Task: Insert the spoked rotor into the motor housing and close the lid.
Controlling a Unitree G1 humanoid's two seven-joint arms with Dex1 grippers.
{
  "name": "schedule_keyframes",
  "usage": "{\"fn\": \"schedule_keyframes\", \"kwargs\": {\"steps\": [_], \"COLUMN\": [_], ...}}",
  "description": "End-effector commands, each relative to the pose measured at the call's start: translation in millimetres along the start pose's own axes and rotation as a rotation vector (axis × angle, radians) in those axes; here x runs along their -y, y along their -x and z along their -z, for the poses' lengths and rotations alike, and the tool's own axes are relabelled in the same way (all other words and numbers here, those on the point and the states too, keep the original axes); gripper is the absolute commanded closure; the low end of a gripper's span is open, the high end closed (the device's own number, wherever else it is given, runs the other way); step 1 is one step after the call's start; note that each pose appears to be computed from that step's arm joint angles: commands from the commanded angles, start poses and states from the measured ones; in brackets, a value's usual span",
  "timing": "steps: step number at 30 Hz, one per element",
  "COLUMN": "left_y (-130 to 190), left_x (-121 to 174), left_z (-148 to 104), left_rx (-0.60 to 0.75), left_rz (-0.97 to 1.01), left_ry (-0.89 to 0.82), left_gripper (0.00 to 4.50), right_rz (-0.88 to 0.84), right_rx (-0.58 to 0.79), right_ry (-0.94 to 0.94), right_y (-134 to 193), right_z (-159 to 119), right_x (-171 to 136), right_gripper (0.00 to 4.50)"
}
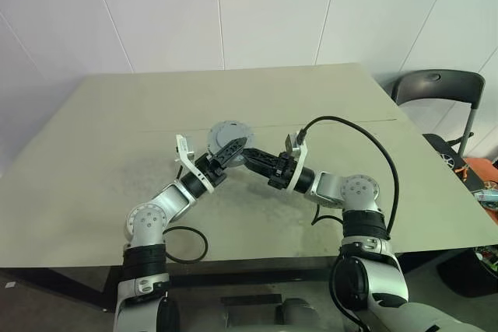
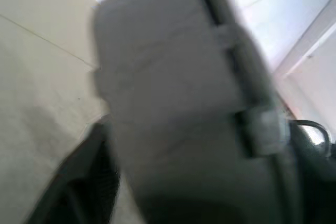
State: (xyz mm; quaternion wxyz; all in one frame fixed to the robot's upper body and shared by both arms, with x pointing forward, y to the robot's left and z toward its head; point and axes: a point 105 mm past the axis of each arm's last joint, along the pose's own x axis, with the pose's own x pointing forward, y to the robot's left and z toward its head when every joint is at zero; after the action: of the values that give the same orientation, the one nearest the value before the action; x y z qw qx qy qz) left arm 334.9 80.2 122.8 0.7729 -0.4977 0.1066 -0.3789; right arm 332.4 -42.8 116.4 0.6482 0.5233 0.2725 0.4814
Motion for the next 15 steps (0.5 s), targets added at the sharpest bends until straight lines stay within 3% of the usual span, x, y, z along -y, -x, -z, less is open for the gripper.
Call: {"fn": "schedule_keyframes", "kwargs": {"steps": [1,5,15], "left_y": [-1.5,2.5,-1.6], "left_x": [15.5,26.6,25.1], "left_z": [-17.2,-25.5,-20.8], "left_rx": [0.071,0.129,0.123], "left_rz": [0.075,0.144,0.129], "left_ry": [-0.019,0.005,0.03], "left_gripper": [1.99,2.14,2.21], "right_rz": [-0.13,-0.136,-0.134], "right_rx": [0.008,0.011,0.035], "right_ry": [0.062,0.06,0.058], "right_y": [-6.6,-7.1,-9.3], "right_z": [-7.5,-7.7,-10.5], "right_x": [-29.2,-29.1,-26.6], "right_gripper": [2.78,2.78,2.78]}}
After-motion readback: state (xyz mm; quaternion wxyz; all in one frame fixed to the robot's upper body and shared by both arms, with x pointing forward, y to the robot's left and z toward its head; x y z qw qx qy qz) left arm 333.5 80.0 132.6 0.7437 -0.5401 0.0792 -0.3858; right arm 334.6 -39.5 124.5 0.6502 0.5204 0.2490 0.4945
